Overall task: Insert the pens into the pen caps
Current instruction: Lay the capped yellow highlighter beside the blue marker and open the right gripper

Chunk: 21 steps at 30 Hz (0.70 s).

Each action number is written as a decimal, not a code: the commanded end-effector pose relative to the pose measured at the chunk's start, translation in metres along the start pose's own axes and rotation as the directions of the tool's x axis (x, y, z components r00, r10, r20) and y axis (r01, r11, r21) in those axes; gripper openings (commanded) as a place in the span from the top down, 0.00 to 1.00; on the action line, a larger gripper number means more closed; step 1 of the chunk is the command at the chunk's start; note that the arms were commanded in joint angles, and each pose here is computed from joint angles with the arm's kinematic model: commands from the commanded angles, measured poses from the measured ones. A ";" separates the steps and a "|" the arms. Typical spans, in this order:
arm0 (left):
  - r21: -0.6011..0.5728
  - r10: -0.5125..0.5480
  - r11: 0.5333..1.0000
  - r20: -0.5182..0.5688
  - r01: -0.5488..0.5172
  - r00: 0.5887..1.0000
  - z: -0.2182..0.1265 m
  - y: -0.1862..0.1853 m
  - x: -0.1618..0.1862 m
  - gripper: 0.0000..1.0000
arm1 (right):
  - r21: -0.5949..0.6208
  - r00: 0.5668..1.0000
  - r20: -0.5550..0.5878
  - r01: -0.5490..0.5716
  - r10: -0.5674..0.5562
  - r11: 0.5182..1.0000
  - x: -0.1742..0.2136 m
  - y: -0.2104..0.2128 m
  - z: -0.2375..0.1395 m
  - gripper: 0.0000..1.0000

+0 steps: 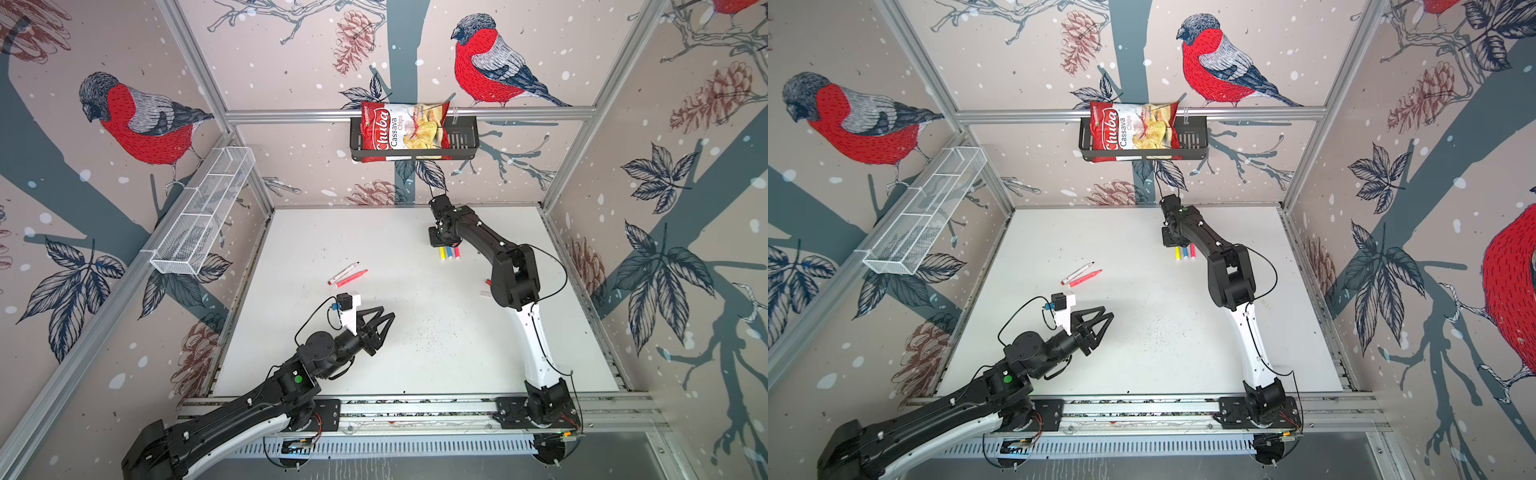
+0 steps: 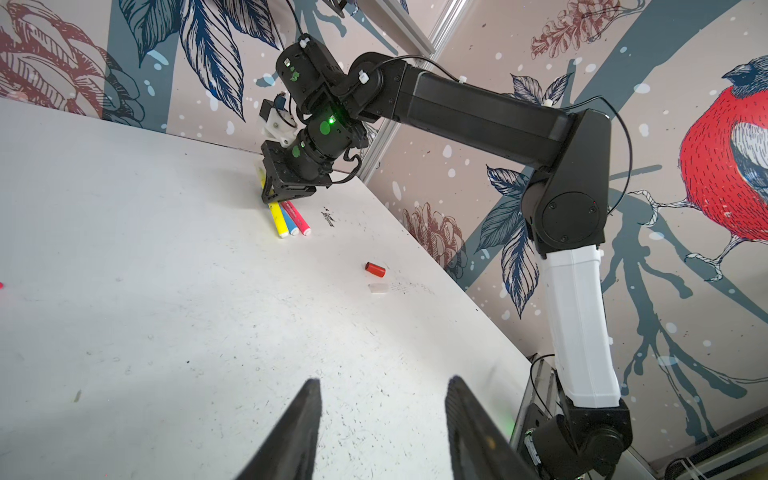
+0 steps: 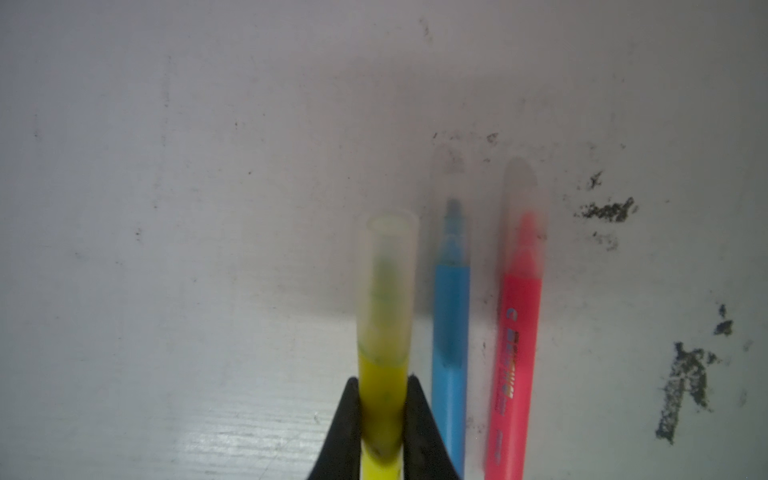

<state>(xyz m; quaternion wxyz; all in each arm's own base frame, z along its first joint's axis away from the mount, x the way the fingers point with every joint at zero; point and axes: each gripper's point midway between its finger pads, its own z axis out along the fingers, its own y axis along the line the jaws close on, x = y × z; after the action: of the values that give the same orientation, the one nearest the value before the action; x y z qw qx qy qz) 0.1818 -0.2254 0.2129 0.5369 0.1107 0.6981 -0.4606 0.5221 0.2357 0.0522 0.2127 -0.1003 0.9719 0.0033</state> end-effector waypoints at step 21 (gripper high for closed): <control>-0.026 0.004 1.000 0.016 -0.004 1.000 -0.006 0.005 -0.003 0.50 | 0.014 0.999 0.050 0.017 -0.018 1.000 -0.009 0.003 -0.038 0.63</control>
<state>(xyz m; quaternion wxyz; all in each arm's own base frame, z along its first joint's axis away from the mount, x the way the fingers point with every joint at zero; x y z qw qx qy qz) 0.1806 -0.2191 0.2123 0.5415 0.1048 0.6976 -0.4573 0.5165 0.2393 0.0783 0.2287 -0.1043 0.9679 0.0015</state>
